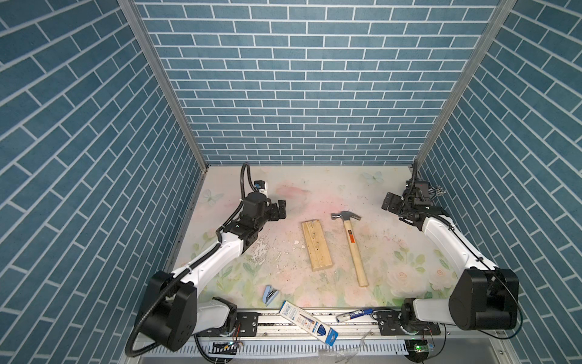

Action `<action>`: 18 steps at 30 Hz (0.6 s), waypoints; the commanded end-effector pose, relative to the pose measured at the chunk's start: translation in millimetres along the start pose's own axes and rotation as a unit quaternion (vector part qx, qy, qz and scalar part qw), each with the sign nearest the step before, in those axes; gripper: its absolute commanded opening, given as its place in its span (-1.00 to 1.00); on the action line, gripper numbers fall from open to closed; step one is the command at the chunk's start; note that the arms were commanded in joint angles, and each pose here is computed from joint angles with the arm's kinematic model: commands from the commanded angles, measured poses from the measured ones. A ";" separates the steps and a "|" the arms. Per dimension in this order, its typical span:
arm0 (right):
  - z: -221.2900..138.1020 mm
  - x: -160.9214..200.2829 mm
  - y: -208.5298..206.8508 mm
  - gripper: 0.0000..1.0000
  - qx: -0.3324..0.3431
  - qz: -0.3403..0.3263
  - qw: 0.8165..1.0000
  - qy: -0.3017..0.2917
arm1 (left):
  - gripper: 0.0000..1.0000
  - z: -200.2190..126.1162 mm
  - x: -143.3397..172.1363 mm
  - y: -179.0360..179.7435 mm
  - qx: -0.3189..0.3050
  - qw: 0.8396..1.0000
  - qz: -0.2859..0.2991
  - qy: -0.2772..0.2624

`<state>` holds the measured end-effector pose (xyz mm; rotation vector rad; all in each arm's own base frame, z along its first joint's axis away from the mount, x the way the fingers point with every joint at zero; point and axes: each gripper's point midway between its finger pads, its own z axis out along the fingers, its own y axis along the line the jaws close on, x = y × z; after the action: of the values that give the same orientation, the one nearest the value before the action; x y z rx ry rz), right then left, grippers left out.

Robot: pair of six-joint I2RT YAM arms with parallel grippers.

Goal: Use a claw hammer to pull out a nail
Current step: Pick up the hammer at the center of the board.

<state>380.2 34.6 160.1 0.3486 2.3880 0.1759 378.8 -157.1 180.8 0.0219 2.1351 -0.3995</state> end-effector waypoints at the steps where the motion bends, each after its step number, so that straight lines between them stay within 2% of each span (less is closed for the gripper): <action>1: 6.2 42.0 22.1 0.82 -0.033 -0.044 0.995 0.084 | 0.90 7.0 28.2 -10.7 0.009 0.996 0.004 0.083; 4: 13.2 60.7 41.3 0.76 -0.057 -0.069 0.989 0.116 | 0.85 14.5 38.1 -19.5 0.019 0.993 0.005 0.118; 10: 33.8 89.1 62.1 0.63 -0.059 -0.113 0.977 0.171 | 0.77 28.6 61.6 -34.7 0.047 0.983 0.003 0.175; 18: 47.8 115.9 87.6 0.38 -0.079 -0.151 0.961 0.217 | 0.76 33.4 75.0 -45.1 0.067 0.978 -0.003 0.198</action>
<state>351.7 143.5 72.9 -0.0782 2.7645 0.3078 359.1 -211.7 112.4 0.1861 2.4824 -0.5365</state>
